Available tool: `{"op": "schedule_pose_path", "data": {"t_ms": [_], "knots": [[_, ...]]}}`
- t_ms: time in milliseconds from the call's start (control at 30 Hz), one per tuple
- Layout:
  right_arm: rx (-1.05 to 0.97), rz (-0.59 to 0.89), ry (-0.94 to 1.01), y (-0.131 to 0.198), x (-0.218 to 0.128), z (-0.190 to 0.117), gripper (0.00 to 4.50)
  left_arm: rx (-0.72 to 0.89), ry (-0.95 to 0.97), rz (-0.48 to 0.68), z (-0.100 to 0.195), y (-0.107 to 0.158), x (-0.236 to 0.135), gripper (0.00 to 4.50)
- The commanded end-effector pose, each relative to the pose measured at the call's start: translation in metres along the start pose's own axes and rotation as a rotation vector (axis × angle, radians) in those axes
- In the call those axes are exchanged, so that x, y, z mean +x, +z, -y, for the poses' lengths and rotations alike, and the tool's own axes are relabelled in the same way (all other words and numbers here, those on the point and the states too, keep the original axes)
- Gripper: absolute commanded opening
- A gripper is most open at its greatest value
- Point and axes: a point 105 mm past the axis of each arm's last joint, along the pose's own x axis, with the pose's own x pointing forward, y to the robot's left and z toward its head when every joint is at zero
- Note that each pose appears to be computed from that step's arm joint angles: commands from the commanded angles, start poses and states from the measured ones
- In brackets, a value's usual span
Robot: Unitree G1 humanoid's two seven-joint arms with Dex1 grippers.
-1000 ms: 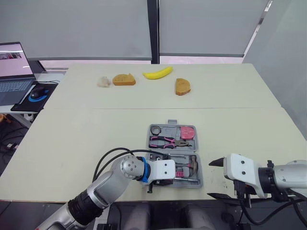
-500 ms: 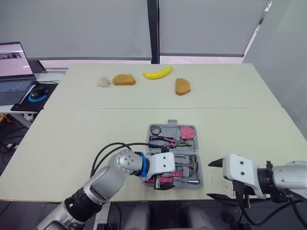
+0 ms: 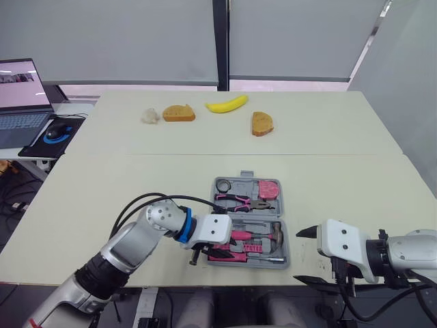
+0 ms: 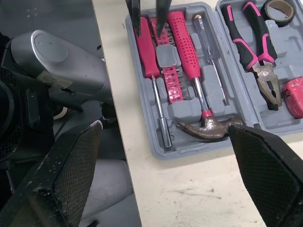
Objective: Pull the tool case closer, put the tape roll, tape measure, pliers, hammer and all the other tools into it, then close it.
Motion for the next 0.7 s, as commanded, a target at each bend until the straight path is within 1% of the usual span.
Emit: {"op": "schedule_pose_path", "data": {"t_ms": [33,267,500,567,667,700], "knots": [[-0.025,0.018,-0.005,0.006,0.0,-0.001,4.5,0.031,0.018,-0.033,-0.001,-0.004,0.008,0.01],[-0.026,0.018,-0.006,0.007,0.0,0.0,4.5,0.014,0.033,-0.088,-0.001,-0.019,0.019,0.01],[-0.027,0.018,-0.007,0.007,0.0,0.0,4.5,0.001,0.031,-0.1,0.004,-0.019,0.024,0.01],[-0.026,0.02,-0.009,0.007,0.0,0.0,4.5,0.001,0.052,-0.089,0.002,-0.018,0.016,0.01],[-0.021,0.033,-0.018,0.009,-0.002,0.002,4.5,-0.01,0.11,-0.04,-0.006,-0.008,0.0,0.01],[-0.017,0.041,-0.028,0.009,-0.003,0.004,4.5,-0.01,0.135,0.011,-0.01,0.0,-0.008,0.01]]}}
